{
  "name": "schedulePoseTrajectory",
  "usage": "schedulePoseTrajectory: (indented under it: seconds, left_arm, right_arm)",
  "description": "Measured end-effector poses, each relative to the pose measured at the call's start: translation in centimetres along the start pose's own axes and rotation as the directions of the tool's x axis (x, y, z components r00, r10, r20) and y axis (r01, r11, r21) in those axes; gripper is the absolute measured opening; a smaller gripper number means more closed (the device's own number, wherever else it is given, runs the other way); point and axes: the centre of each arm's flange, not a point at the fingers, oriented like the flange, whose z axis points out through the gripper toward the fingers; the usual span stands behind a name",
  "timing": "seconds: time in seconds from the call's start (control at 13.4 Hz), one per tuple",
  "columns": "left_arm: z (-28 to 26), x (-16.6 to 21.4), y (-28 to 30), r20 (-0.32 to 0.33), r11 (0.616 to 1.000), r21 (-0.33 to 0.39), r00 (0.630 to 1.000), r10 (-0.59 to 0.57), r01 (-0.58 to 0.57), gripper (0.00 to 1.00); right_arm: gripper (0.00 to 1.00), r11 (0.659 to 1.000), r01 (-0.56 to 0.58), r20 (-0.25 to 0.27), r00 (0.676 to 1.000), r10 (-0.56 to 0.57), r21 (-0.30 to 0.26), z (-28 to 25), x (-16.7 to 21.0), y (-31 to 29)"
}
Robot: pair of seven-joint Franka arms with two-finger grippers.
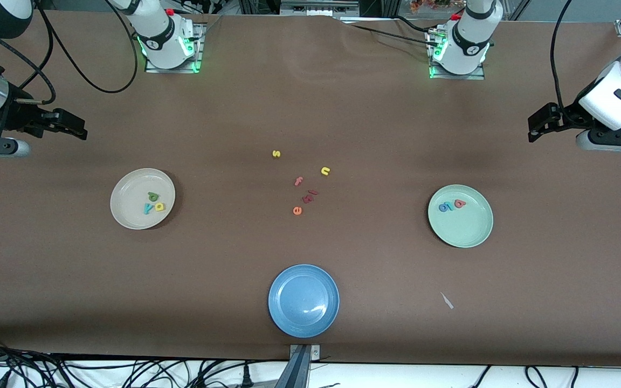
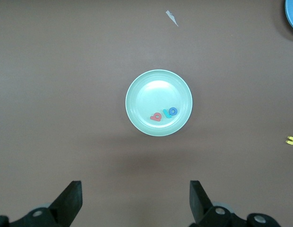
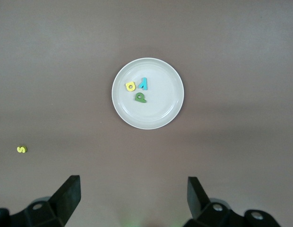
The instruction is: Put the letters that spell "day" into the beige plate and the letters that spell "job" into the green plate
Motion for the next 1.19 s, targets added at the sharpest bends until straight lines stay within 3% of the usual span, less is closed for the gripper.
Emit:
schedulePoseTrajectory:
  seconds: [1.19]
  left_arm:
    - [0.04, -0.09, 0.75, 0.007, 1.0, 0.001, 1.0, 0.014, -0.014, 1.0]
  right_arm:
    - [1.0, 1.0, 0.0, 0.0, 1.0, 0.0, 0.0, 0.0, 0.0, 0.0]
